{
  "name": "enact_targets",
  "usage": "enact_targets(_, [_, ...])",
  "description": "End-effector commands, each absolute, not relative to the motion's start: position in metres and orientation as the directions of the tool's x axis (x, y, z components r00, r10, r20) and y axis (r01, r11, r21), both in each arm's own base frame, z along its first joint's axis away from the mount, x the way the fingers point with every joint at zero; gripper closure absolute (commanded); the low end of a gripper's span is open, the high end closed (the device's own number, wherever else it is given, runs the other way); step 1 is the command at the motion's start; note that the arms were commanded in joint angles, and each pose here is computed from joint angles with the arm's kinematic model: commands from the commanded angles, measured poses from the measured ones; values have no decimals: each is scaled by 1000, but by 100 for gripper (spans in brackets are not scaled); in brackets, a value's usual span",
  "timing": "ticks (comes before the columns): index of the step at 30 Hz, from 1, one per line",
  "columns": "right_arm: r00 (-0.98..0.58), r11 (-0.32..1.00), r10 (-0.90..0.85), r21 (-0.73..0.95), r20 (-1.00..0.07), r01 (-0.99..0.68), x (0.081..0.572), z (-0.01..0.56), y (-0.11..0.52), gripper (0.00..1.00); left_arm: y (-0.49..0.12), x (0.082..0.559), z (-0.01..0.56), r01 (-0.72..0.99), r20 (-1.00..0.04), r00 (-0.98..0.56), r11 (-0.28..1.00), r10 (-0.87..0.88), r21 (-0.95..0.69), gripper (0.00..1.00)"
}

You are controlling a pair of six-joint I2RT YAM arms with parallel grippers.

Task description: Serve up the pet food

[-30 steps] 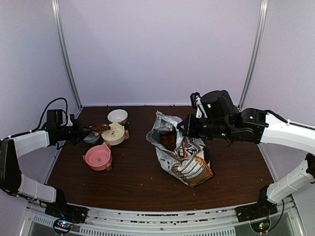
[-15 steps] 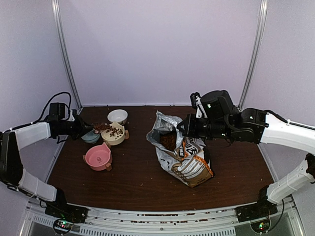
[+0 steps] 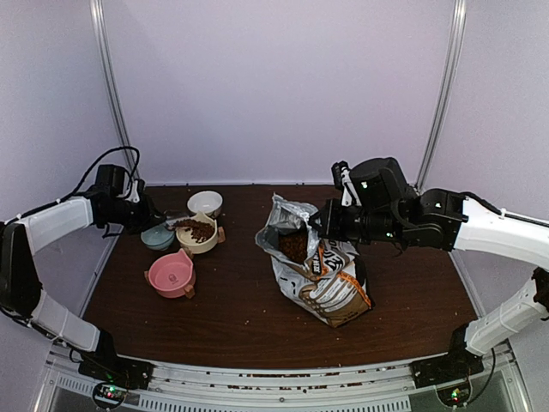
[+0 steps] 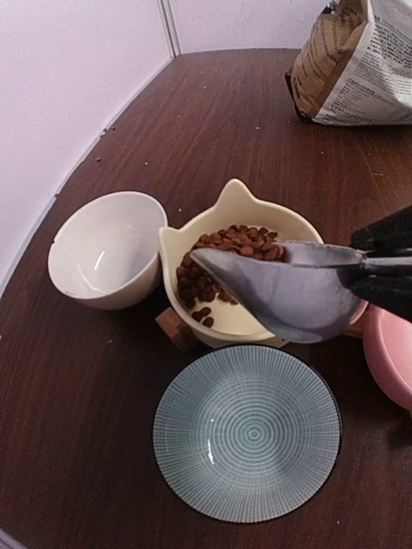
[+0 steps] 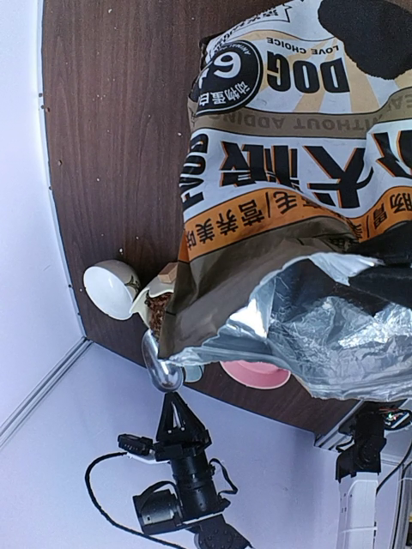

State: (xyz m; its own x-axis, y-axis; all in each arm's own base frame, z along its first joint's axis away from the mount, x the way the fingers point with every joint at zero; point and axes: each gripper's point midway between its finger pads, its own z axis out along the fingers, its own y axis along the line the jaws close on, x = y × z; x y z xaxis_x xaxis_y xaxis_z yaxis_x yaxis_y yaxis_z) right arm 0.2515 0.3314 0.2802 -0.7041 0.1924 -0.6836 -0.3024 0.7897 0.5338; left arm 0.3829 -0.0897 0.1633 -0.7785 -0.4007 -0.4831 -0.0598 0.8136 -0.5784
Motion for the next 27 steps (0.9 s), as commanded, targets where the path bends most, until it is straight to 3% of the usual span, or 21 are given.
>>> enact_targets(1, [-693, 841, 184, 477, -698, -257, 260, 272, 315, 100, -85, 391, 176, 1, -584, -761, 899, -283, -437, 100])
enact_targets(9, [-694, 841, 181, 476, -696, -258, 260, 272, 316, 100, -90, 392, 177, 45, -617, -773, 958, -146, -284, 100])
enact_targets(18, [-689, 844, 173, 466, -704, -264, 260, 273, 313, 100, -96, 390, 197, 78, -647, -749, 952, -140, -296, 100])
enact_targets(22, [-680, 852, 140, 437, -720, -287, 260, 274, 313, 100, -117, 378, 241, 204, -694, -706, 900, -137, -385, 100])
enact_targets(27, [-687, 857, 81, 402, -723, -322, 259, 266, 321, 100, -176, 328, 308, 496, -752, -657, 726, -44, -476, 100])
